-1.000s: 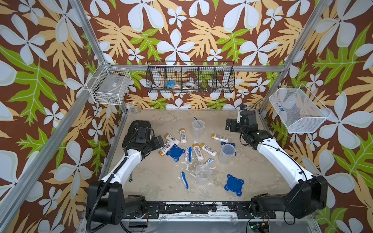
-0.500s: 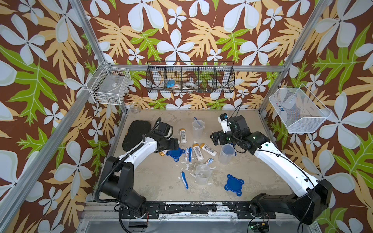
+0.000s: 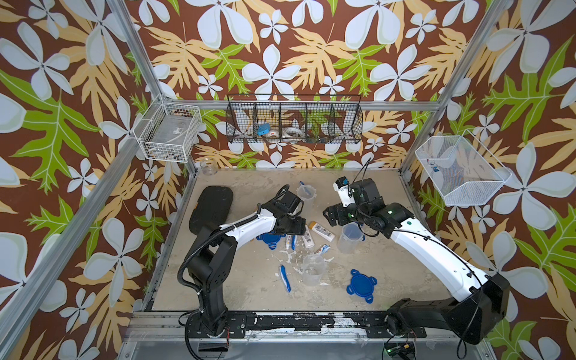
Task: Pack away toiletry kits
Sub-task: Pick up the toiletry item from the center of the board.
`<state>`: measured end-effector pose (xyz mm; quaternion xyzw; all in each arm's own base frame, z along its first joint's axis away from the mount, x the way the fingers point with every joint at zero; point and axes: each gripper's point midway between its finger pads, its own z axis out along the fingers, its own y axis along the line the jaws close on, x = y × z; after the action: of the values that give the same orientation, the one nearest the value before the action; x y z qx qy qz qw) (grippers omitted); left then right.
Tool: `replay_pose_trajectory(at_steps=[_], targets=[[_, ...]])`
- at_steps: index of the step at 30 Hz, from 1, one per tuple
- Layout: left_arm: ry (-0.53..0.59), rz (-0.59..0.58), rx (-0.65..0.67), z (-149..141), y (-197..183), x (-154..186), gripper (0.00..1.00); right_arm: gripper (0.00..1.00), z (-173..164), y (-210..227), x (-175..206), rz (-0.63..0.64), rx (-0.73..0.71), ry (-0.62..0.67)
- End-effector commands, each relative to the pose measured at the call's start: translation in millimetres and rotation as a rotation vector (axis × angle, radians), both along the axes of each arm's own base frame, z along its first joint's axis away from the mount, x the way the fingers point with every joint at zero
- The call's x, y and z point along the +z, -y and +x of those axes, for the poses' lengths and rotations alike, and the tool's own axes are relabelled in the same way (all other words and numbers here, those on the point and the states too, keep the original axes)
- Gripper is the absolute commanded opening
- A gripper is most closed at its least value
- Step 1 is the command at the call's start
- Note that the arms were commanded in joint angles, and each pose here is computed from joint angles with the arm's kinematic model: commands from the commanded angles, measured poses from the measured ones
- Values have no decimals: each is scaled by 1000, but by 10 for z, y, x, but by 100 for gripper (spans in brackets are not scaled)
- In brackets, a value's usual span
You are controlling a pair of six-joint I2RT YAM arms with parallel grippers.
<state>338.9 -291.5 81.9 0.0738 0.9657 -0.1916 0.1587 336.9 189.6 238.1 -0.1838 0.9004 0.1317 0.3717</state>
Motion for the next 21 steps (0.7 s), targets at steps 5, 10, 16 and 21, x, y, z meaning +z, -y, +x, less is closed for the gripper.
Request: replay_pose_trajectory(at_steps=[5, 10, 16, 21], targets=[[-17, 37, 21, -11, 208, -142, 77, 93, 26, 259, 209, -12, -84, 75], [-11, 114, 15, 12, 255, -345, 79, 93, 39, 385, 184, 1, -119, 70], [7, 241, -12, -25, 279, -604, 78, 93, 60, 457, 225, 1, -138, 83], [27, 330, -7, -61, 94, -699, 70, 93, 50, 500, 257, -8, -148, 93]])
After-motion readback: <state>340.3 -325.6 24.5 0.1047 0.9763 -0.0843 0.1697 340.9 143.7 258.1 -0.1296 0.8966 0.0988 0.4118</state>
